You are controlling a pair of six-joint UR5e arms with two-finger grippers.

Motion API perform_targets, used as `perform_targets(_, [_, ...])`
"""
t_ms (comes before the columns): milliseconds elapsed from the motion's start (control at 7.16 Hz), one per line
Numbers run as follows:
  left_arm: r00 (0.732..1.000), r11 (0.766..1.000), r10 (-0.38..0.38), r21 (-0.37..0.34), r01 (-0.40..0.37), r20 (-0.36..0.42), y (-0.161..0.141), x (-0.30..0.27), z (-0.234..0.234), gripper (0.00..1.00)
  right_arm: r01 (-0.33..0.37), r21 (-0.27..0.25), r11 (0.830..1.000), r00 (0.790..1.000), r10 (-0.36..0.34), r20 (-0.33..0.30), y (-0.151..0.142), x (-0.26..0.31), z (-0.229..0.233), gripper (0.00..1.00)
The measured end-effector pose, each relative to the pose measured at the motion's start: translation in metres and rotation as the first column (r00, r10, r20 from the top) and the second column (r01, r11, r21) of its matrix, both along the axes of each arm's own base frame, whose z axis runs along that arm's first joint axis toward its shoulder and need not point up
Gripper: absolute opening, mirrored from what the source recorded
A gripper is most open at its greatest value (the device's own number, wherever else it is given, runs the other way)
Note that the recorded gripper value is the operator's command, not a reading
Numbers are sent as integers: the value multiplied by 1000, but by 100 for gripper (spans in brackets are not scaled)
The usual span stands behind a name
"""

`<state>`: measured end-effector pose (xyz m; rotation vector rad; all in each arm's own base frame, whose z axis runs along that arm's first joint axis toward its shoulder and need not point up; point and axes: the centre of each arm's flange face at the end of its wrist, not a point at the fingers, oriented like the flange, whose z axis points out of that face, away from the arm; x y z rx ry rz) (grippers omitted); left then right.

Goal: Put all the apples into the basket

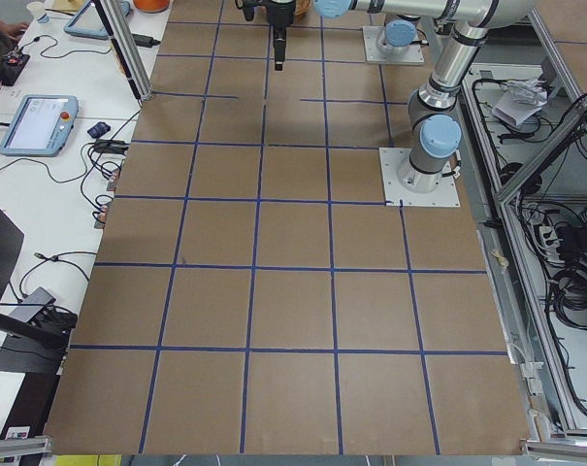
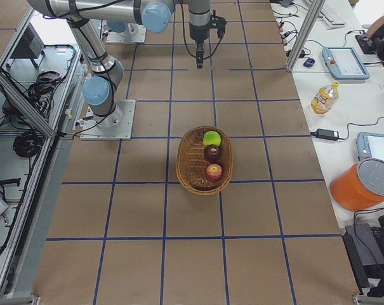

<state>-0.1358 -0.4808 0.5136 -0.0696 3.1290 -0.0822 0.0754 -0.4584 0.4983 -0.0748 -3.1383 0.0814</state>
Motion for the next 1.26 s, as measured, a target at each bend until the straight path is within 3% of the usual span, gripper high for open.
perform_targets(279, [1000, 1000, 0, 2, 0, -1, 1, 0, -1, 100, 33, 3, 999, 999, -33, -4, -21, 42, 12, 100])
perform_targets(698, [1000, 1000, 0, 3, 0, -1, 2, 0, -1, 100, 37, 52, 998, 999, -37, -1, -59, 73, 14, 100])
perform_targets(1257, [1000, 1000, 5, 3, -5, -2, 2, 0, -1, 100, 34, 62, 997, 999, -34, 2, -60, 76, 13, 100])
